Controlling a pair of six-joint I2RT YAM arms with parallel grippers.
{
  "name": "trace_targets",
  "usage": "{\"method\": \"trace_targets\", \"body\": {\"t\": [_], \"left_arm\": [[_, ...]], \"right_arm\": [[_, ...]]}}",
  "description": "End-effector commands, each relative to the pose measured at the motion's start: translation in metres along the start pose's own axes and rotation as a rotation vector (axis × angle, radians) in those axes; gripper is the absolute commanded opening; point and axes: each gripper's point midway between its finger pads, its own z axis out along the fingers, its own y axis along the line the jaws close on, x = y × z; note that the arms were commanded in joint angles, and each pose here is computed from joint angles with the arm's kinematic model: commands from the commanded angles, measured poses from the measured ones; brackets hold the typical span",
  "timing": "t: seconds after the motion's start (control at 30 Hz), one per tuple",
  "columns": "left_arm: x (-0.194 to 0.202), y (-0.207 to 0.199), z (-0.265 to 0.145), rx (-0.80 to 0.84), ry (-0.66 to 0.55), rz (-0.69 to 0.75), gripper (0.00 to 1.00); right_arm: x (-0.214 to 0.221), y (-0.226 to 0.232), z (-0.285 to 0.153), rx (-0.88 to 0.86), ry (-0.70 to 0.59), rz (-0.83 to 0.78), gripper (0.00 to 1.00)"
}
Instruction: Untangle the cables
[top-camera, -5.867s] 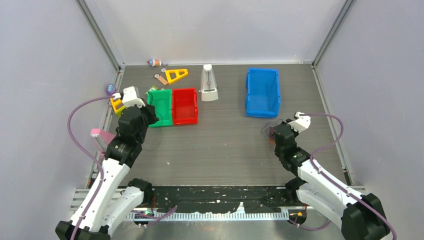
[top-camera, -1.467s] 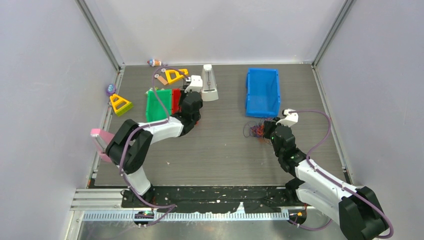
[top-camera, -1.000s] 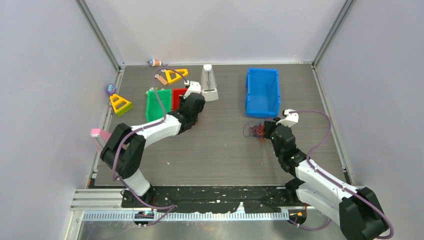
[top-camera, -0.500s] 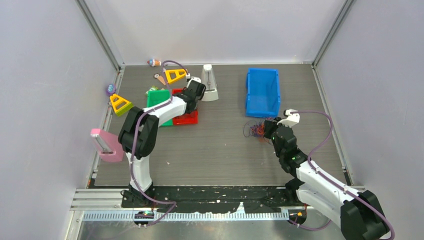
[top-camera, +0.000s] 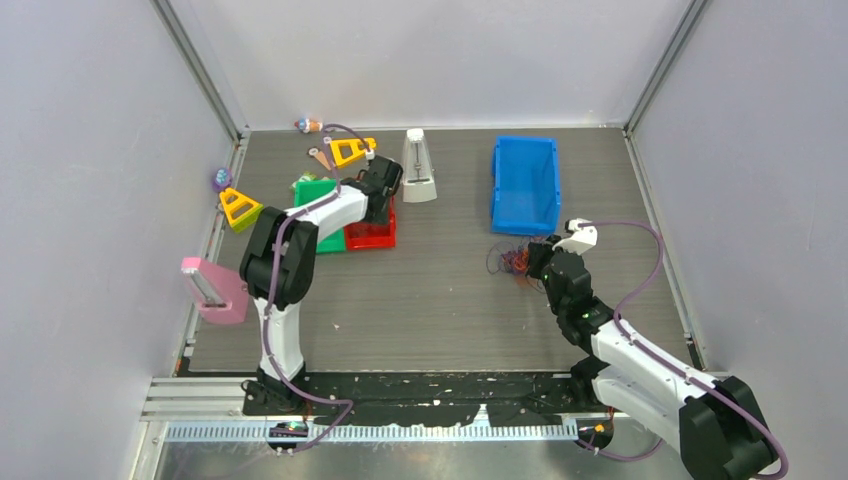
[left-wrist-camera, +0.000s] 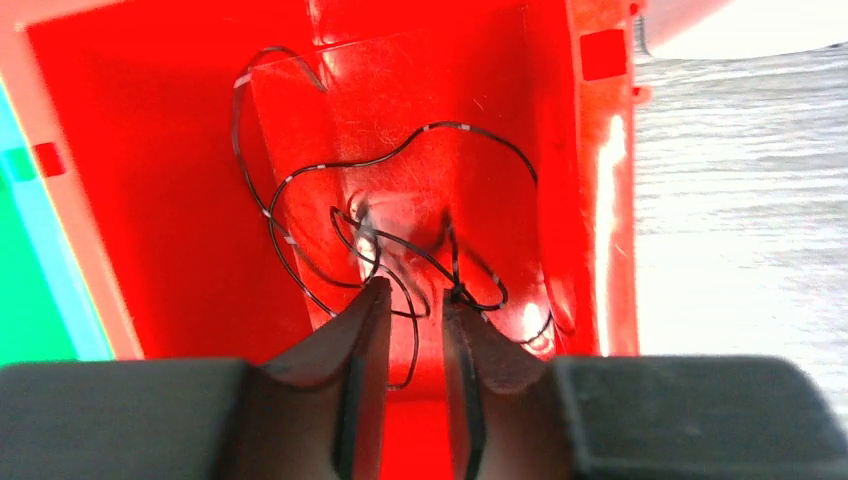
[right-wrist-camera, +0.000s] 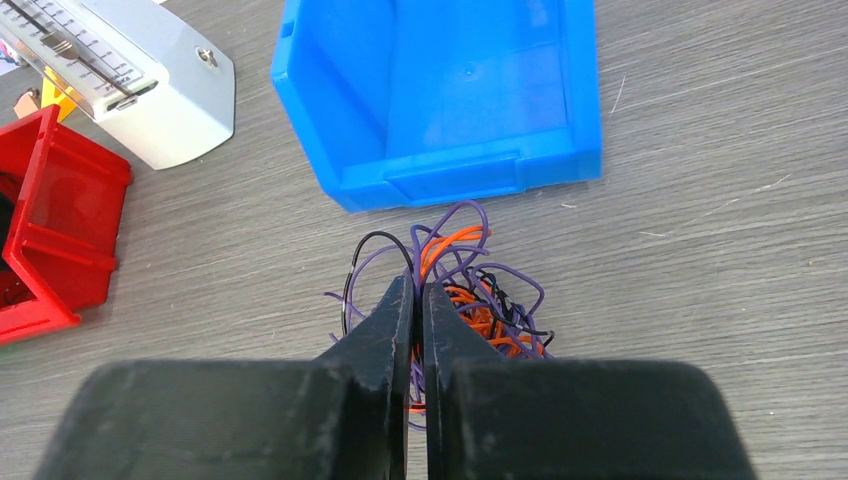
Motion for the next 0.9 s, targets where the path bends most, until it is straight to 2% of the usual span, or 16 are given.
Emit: {"method": "trace_targets", "body": {"t": [0.0,0.13,0.47,0.6,0.7,0.73,0.87], "left_arm": [[-0.03,0.006,-0.041,0.045,-0.095,-0.015,0.3],[-0.035,0.011,-0.057,0.056,-0.11,-0.017,0.36],[-0.044,0.012,-0.102,0.143,-0.167,-0.027,0.42],[-0.038,-0.007,-0.127,0.311,-0.236,-0.029,0.47],[-0.024,-0.03,-0.147,0.458,-0.288,-0.012,0.55],[-0.018,-0.04,-0.153,0.501,-0.305,0.006,0.58],[0.004,-0.07,-0.172,0.585,-0.393,0.12,0.66]], "right_arm": [[-0.018,0.01,0.002,-0.023,-0.048,0.029,0.05],[-0.017,0.011,0.003,-0.026,-0.045,0.027,0.05],[-0.013,0.024,0.004,-0.098,-0.021,-0.002,0.06],[-0.007,0.055,0.006,-0.254,0.014,-0.022,0.05],[0.001,0.093,-0.005,-0.477,0.061,-0.031,0.05],[0.002,0.108,-0.011,-0.569,0.067,-0.028,0.05],[-0.001,0.134,-0.029,-0.746,0.057,-0.012,0.05]]}}
